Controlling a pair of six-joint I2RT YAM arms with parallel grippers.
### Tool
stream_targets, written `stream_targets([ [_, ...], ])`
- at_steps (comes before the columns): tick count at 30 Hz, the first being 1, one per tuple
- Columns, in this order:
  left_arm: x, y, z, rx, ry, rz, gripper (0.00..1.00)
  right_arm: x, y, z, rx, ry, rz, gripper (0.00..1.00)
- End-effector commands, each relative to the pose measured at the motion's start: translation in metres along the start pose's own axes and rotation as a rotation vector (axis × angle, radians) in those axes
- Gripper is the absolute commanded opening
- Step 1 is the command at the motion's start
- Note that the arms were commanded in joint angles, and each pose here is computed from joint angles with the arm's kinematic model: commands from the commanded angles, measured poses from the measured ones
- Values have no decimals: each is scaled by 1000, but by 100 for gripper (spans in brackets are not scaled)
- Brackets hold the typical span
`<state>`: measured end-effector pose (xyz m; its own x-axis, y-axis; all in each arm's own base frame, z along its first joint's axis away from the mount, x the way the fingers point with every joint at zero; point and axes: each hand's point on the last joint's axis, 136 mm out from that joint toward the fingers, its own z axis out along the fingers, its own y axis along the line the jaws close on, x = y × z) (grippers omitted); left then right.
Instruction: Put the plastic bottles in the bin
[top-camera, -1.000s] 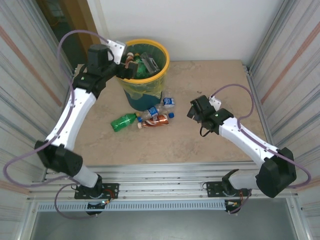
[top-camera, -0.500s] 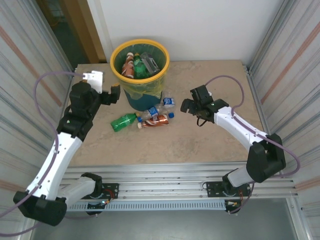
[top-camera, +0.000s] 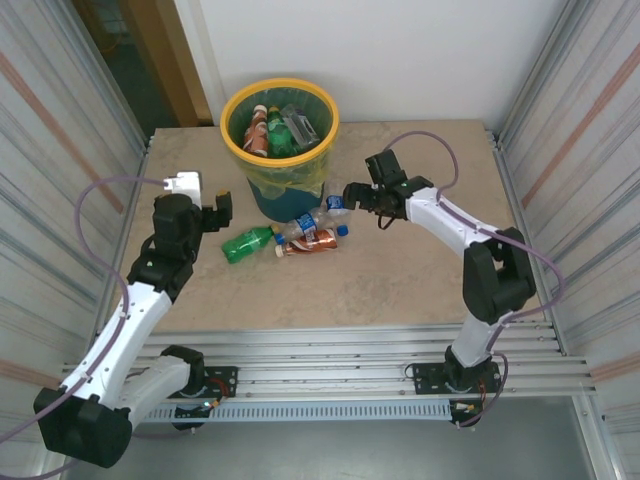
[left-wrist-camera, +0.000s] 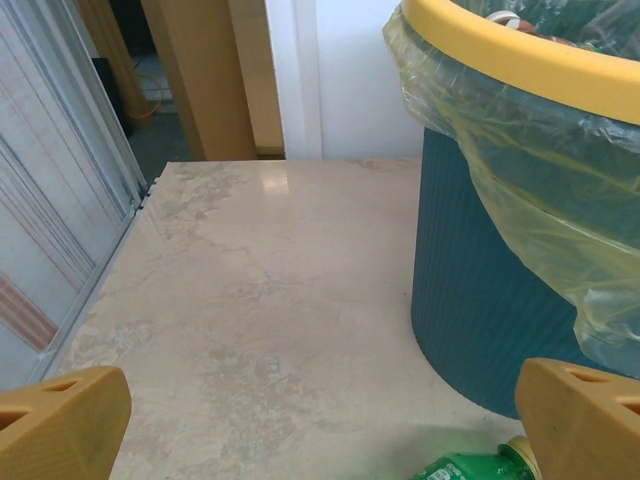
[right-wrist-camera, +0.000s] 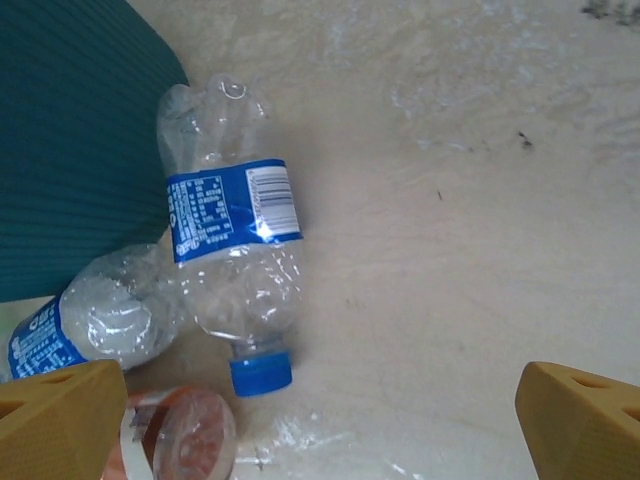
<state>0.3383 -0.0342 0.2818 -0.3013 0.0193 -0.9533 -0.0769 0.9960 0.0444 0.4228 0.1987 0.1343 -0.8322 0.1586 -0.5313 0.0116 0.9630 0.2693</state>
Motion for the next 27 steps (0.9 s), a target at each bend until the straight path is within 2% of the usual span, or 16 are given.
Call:
stream_targets([
  [1,-12,11,-1,-48,-65,-56,99,-7,10,15,-32,17,-45,98],
  [10,-11,9,1,-5,-70,-119,99,-8,24,50,-75,59,-50,97],
  [27,-3,8,9,16,-35,-146,99,-4,36,93,-85,124,-69,94],
])
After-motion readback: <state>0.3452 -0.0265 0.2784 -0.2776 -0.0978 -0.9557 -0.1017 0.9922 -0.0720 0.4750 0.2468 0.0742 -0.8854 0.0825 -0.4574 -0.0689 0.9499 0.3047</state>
